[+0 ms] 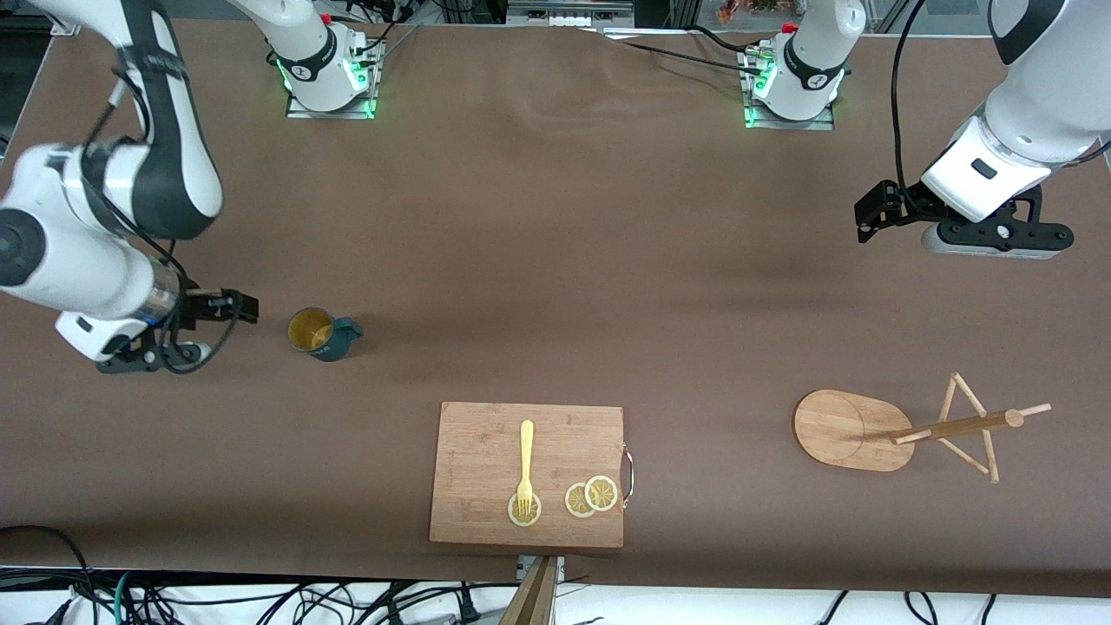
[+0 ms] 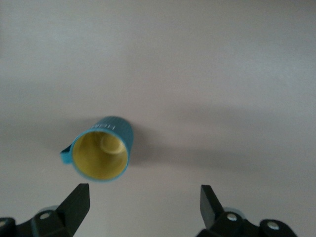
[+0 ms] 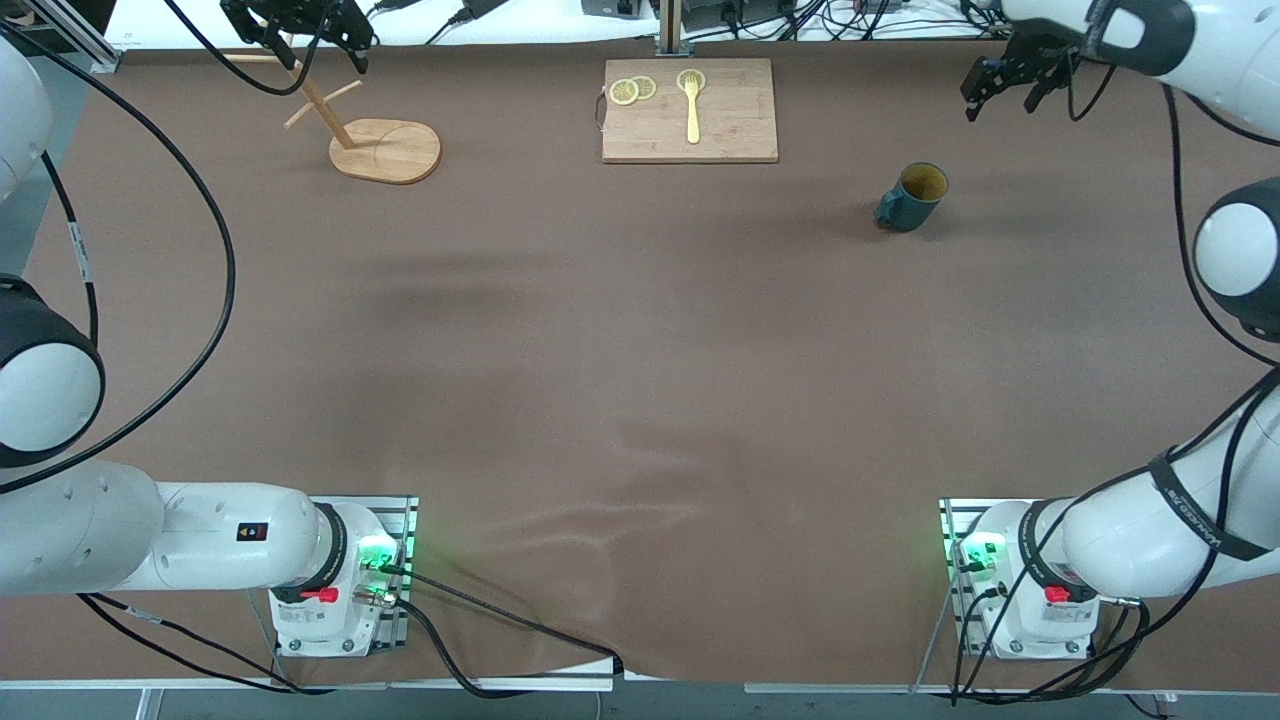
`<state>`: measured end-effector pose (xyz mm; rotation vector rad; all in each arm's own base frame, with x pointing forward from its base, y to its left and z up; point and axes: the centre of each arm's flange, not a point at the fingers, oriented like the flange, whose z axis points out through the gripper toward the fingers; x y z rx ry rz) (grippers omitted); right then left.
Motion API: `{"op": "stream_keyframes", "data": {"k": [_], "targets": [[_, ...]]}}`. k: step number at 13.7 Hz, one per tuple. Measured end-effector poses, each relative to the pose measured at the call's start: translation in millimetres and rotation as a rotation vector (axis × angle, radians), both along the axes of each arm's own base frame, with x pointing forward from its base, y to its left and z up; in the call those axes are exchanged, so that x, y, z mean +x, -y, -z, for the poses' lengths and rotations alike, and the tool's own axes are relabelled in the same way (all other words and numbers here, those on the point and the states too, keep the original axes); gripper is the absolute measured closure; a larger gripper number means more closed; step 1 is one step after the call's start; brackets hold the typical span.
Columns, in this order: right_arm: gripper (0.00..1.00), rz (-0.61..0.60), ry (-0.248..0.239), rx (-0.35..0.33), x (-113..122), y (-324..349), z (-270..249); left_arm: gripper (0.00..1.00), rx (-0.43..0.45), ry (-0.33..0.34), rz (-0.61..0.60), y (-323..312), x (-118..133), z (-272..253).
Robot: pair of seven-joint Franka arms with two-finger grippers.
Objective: Pass cup and hang on rack
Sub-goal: 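Reach the right gripper down to the teal mug and grasp its rim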
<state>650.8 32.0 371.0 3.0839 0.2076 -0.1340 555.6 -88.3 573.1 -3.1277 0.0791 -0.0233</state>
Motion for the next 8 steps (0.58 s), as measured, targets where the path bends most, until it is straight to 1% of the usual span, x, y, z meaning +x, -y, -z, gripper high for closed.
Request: {"op": "stream_keyframes", "data": {"k": [2,5,8], "targets": [[0.01,0.006,0.005,0.001,5.0,-0.7,33.2,0.00,0.000,0.000,0.000,0.0,0.0,-0.1],[0.02,0.015,0.013,0.008,-0.2,0.4,68.0,0.00,0.000,0.000,0.000,0.0,0.0,0.0],[0.04,0.028,-0.019,0.020,-12.1,0.6,89.1,0.00,0.000,0.000,0.000,0.0,0.0,0.0]]}}
